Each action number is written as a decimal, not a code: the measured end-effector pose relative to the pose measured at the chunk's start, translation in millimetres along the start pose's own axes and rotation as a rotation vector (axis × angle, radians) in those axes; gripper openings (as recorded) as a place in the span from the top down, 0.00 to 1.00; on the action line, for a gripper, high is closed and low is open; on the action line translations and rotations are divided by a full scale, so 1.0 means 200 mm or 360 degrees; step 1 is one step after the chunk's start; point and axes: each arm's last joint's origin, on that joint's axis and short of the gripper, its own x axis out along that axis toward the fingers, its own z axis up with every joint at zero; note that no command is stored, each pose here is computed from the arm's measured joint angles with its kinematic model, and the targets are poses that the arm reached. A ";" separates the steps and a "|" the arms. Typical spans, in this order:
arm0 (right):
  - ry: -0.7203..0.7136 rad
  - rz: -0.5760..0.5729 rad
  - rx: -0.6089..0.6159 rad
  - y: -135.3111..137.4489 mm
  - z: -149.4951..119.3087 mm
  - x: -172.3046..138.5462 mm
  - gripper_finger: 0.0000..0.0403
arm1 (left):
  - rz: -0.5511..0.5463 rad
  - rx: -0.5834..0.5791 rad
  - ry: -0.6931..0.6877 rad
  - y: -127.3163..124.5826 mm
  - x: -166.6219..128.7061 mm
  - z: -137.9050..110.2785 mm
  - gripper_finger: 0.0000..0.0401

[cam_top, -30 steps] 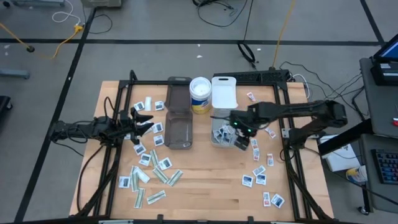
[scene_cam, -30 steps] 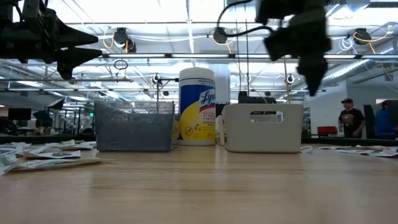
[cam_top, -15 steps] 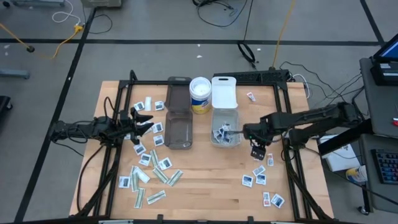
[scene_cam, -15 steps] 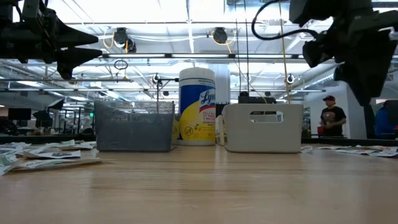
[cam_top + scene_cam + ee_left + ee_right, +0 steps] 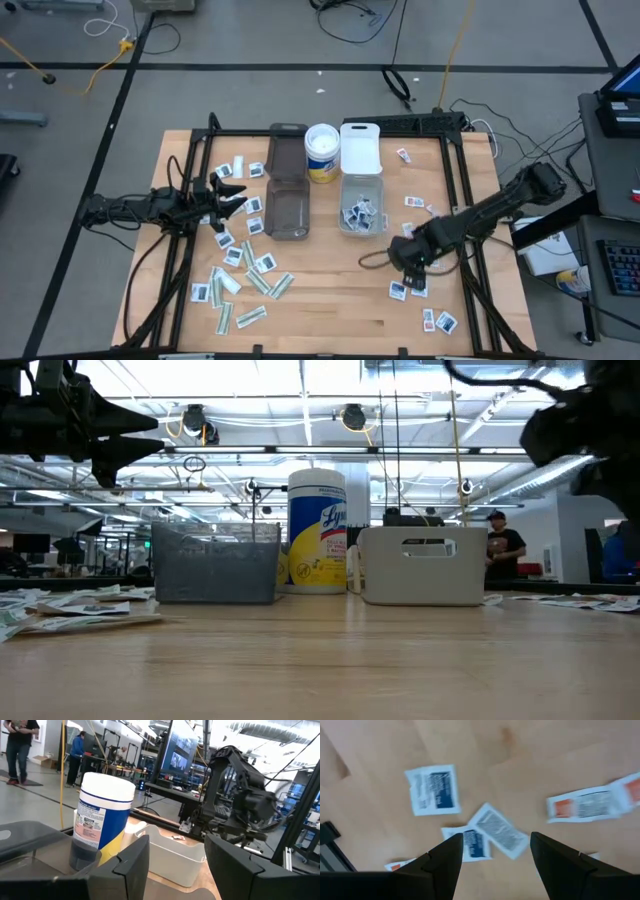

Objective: Pick & Place First Aid Supplies
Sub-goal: Put the top left alcohol pad into the gray bin

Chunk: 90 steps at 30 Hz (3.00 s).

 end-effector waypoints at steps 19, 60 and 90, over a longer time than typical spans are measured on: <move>-0.0069 0.0025 -0.0164 0.36 -0.01 0.15 0.44 | 0.0000 -0.0001 -0.0001 0.00 0.00 0.00 0.51; -0.0090 -0.0177 -0.0293 0.32 0.08 0.20 0.99 | 0.0000 0.0000 0.0000 0.00 0.00 0.00 0.51; -0.0197 -0.0042 -0.0096 -0.14 0.60 -0.36 1.00 | 0.0000 0.0000 0.0000 0.00 0.00 0.00 0.51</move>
